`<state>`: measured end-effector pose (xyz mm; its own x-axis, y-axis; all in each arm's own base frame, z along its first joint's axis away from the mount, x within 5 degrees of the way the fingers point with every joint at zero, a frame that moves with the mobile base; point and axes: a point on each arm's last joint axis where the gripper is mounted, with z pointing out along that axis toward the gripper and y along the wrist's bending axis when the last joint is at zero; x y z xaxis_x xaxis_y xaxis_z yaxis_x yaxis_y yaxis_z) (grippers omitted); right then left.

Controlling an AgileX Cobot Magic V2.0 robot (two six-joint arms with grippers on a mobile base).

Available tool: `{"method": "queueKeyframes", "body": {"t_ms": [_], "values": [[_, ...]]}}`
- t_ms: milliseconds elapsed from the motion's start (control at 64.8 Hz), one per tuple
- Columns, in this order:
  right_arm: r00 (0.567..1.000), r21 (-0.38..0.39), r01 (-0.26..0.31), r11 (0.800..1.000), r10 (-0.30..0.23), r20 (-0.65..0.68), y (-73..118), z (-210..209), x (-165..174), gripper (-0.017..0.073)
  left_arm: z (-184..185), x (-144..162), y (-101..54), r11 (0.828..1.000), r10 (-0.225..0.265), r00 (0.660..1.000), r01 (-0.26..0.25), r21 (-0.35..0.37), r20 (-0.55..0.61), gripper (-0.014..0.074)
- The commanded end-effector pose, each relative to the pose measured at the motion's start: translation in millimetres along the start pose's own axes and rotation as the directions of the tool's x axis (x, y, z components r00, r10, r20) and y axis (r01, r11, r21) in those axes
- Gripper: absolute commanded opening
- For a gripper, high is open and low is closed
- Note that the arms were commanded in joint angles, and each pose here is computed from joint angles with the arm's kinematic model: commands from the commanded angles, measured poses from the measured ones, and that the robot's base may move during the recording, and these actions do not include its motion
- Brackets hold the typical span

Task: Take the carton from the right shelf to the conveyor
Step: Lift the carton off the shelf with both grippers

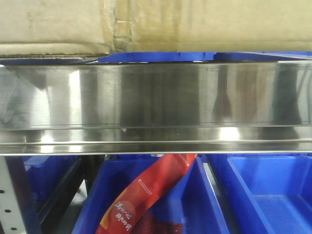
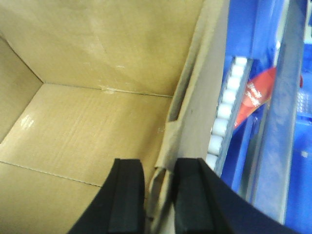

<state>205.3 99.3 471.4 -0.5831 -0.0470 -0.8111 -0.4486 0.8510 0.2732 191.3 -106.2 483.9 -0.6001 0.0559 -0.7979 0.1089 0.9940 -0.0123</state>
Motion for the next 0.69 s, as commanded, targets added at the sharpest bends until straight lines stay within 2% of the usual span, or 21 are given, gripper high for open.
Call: {"method": "queueKeyframes", "body": {"t_ms": [0, 679], "values": [[0.996, -0.006, 0.015, 1.0, -0.014, 0.09, 1.4, -2.7, -8.4, -0.0067, -7.6, 1.0, -5.5, 0.997, 0.02, 1.0, -0.021, 0.074, 0.019, -0.0009], [0.995, -0.006, 0.015, 1.0, -0.014, 0.094, 1.4, -2.7, -8.8, -0.0067, -7.6, 1.0, -5.5, 0.997, 0.02, 1.0, -0.021, 0.074, 0.019, -0.0009]]}}
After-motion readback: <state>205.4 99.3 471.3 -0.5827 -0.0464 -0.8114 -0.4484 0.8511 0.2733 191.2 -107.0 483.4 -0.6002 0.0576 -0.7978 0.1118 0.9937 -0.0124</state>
